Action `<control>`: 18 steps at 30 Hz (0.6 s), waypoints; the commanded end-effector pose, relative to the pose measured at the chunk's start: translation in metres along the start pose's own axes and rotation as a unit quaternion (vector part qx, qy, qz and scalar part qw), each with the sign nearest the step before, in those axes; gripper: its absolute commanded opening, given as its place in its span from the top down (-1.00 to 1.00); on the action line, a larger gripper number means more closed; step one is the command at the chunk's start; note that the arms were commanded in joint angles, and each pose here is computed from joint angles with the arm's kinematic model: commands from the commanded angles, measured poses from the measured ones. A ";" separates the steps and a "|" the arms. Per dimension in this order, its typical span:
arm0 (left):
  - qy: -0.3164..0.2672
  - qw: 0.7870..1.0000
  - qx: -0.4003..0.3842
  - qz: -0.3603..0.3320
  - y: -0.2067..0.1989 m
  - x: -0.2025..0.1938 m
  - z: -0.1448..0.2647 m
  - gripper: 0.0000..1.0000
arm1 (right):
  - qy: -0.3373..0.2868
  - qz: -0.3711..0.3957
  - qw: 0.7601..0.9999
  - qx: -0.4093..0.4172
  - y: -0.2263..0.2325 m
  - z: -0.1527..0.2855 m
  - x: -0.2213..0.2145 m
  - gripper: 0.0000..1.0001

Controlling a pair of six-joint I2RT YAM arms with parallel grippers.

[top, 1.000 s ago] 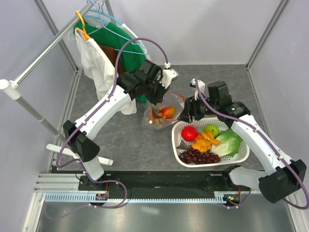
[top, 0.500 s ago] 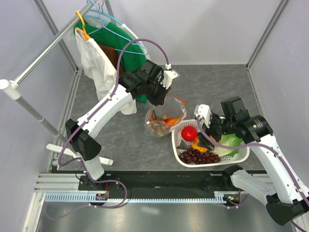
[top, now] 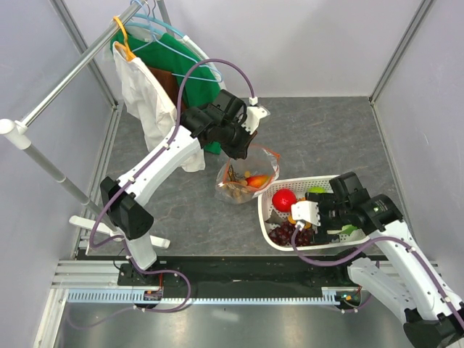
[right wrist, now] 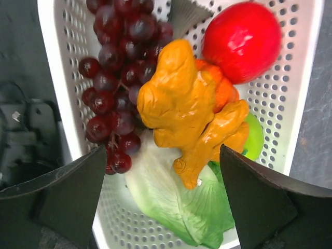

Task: Place the food in the zip-top bag and seal the zipper
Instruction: Pick up the fake vegetable from the bin.

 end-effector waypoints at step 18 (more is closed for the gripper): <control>-0.019 0.999 -0.026 0.010 -0.006 0.012 0.003 0.96 | -0.003 0.163 0.984 -0.067 -0.031 -0.046 -0.004 -0.93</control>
Point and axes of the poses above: each gripper's point midway between its finger pads, its own z axis back along the fingers, its own y axis along the line the jaws close on, x = y × z, the point moved 3 cm from there along z, back along the fingers, and after that the axes turned 11 degrees about -z, right-handed, at the moved point
